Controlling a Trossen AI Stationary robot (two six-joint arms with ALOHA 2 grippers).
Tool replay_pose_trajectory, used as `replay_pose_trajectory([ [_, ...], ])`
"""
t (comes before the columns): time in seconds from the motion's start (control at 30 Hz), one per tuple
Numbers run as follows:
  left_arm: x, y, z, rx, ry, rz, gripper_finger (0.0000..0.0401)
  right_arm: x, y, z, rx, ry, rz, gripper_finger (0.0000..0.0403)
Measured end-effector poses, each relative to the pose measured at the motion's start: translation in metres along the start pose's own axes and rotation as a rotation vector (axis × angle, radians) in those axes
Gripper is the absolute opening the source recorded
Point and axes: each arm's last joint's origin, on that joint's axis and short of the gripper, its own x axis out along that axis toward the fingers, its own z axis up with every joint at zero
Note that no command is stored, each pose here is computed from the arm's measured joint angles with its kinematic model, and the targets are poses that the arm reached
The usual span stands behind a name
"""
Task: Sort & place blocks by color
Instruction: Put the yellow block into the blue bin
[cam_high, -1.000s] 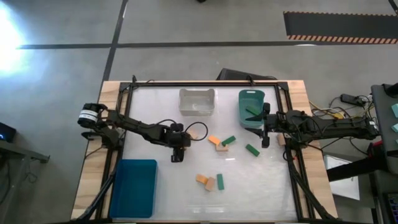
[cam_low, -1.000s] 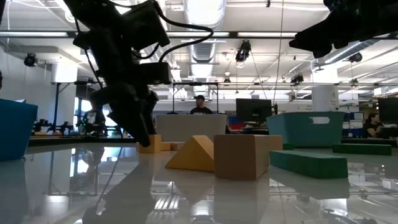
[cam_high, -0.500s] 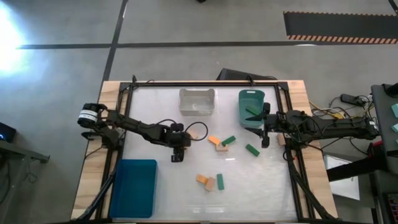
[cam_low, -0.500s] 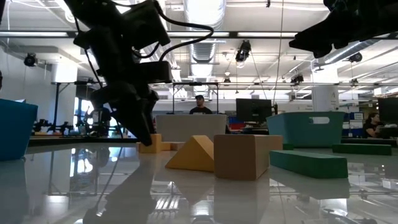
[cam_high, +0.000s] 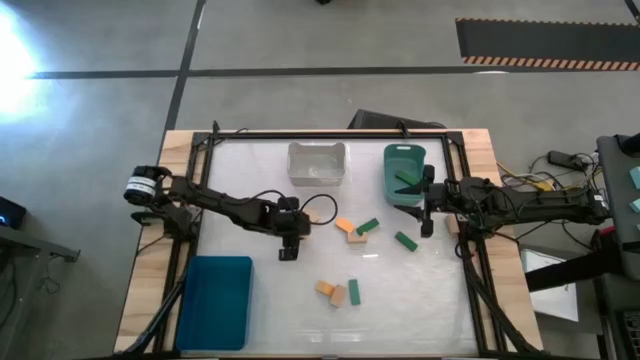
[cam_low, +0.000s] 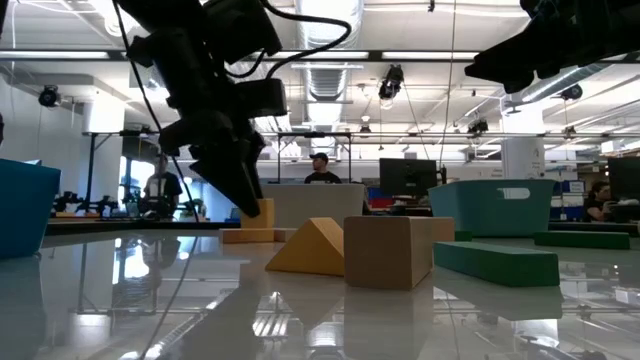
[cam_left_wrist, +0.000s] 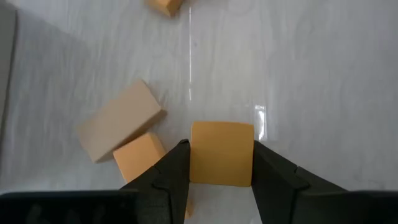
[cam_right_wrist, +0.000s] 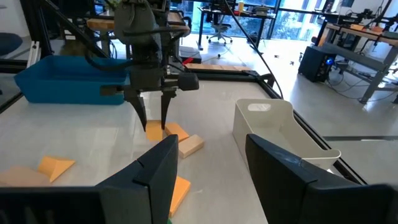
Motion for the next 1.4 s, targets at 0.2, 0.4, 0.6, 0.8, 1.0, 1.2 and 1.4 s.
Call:
replay_pose_trajectory([
  [0.2, -0.007, -0.005, 0.012, 0.025, -0.043, -0.007, 0.0121, 0.000, 0.000, 0.000, 0.000, 0.000, 0.000, 0.0180],
  [0.4, -0.015, -0.009, 0.017, 0.034, -0.075, -0.017, 0.0121, 0.000, 0.000, 0.000, 0.000, 0.000, 0.000, 0.0180],
  [0.6, -0.030, -0.010, 0.021, 0.029, -0.125, -0.026, 0.0121, 0.000, 0.000, 0.000, 0.000, 0.000, 0.000, 0.0180],
  [0.8, -0.044, -0.011, 0.026, 0.026, -0.173, -0.029, 0.0121, 0.000, 0.000, 0.000, 0.001, 0.000, 0.000, 0.0180],
  [1.0, -0.054, -0.016, 0.035, 0.035, -0.217, -0.040, 0.0121, 0.000, 0.000, 0.000, 0.001, 0.001, -0.002, 0.0180],
  [1.2, -0.060, -0.021, 0.039, 0.043, -0.239, -0.048, 0.0121, 0.000, 0.000, 0.000, 0.001, 0.001, -0.001, 0.0180],
  [1.4, -0.062, -0.023, 0.039, 0.049, -0.243, -0.052, 0.0121, 0.000, 0.000, 0.000, 0.001, 0.001, -0.001, 0.0178],
])
